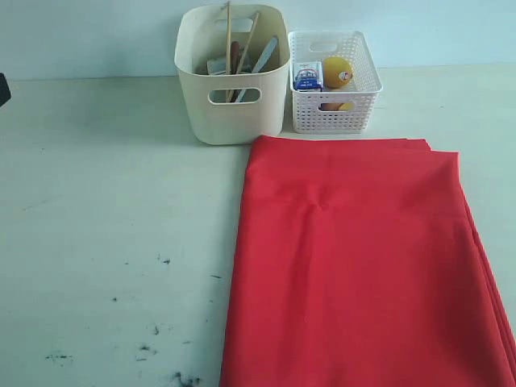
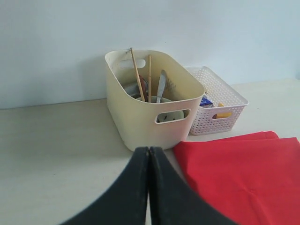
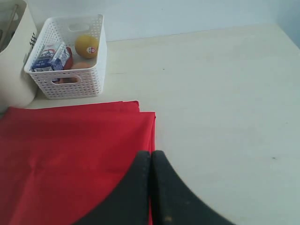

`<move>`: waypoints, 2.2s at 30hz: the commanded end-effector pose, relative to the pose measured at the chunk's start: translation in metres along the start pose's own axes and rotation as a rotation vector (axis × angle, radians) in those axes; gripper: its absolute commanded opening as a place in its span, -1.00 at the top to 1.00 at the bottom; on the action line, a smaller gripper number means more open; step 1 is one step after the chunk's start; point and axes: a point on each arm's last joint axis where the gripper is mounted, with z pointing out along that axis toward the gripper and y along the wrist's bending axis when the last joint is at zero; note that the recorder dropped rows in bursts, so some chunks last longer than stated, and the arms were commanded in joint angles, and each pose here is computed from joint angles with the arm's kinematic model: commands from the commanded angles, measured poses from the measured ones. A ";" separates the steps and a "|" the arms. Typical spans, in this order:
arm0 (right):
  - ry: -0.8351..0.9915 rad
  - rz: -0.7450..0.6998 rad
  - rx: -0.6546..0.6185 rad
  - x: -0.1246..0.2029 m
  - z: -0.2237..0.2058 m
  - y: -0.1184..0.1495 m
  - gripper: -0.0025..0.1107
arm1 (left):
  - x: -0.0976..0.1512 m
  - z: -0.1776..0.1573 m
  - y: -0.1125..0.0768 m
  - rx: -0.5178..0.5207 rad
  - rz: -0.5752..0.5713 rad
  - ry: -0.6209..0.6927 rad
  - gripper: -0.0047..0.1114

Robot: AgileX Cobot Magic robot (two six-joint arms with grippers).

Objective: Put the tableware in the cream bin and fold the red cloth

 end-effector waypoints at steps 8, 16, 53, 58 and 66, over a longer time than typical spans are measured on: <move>-0.007 -0.002 0.000 0.001 0.000 -0.001 0.96 | 0.008 -0.062 0.034 -0.291 0.117 -0.233 0.87; -0.007 -0.002 0.000 0.001 0.000 -0.001 0.96 | 0.060 -0.090 0.043 -0.461 0.103 -0.398 0.87; -0.009 -0.002 -0.003 0.000 0.000 0.000 0.96 | 0.114 -0.089 0.040 -0.428 0.154 -0.049 0.87; -0.009 -0.002 -0.003 0.000 0.000 0.000 0.96 | 0.114 -0.089 0.040 -0.424 0.122 -0.056 0.87; -0.009 -0.002 -0.003 0.000 0.000 0.000 0.96 | 0.114 -0.089 0.040 -0.423 0.102 -0.062 0.87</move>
